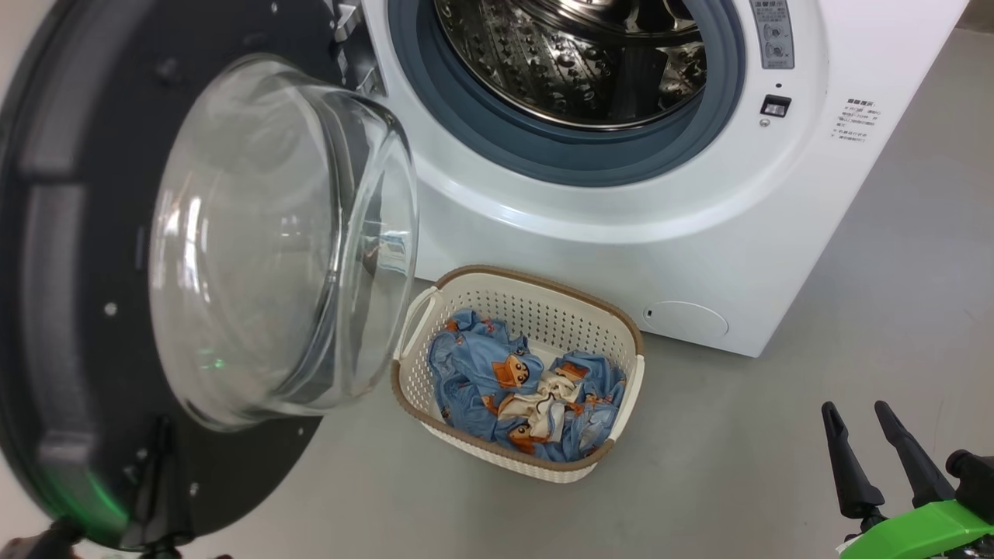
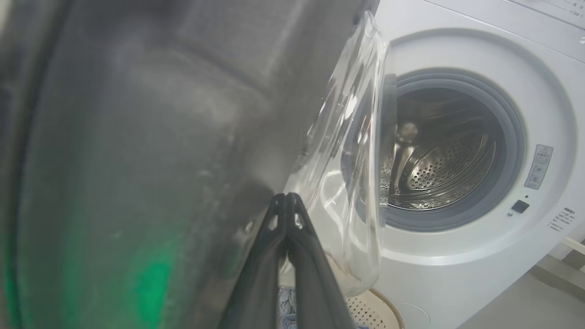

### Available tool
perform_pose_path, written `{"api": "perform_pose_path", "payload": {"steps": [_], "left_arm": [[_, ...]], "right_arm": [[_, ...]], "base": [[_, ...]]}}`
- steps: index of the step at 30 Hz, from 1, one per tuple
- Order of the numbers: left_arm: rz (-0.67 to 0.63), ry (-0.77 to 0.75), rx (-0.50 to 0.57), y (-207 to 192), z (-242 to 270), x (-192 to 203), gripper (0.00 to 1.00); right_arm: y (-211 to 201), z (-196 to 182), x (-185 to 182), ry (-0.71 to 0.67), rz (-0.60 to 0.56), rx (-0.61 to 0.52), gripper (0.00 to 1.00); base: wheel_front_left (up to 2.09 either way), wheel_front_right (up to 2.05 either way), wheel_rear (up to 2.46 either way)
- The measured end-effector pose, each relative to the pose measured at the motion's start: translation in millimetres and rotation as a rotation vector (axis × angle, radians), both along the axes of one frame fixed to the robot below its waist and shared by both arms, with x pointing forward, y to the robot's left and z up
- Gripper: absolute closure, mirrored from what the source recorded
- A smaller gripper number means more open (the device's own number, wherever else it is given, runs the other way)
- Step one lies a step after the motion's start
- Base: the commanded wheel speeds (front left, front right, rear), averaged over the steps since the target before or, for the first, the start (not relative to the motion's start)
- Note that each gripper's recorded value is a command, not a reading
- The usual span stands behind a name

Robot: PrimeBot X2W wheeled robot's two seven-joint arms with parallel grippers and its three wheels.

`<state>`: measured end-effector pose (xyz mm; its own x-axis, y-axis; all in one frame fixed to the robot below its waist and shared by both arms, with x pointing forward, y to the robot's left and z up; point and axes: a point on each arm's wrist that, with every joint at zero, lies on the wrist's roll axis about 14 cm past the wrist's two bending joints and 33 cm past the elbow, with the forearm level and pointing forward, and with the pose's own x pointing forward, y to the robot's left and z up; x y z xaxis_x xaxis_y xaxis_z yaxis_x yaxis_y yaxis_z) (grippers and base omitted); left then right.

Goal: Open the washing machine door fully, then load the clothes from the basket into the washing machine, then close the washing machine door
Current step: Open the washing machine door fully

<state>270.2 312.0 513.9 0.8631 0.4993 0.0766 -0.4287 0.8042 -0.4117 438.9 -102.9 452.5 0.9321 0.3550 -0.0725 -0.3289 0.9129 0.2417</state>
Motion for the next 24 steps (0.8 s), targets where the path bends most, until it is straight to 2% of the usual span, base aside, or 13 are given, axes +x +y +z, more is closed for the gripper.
{"api": "perform_pose_path", "payload": {"steps": [24], "left_arm": [[0.243,0.057,0.054,95,-5,-14,1.00]], "right_arm": [[-4,-8,3,0.016,-0.001,-0.008,0.00]], "base": [[0.00,0.00,0.00]]}}
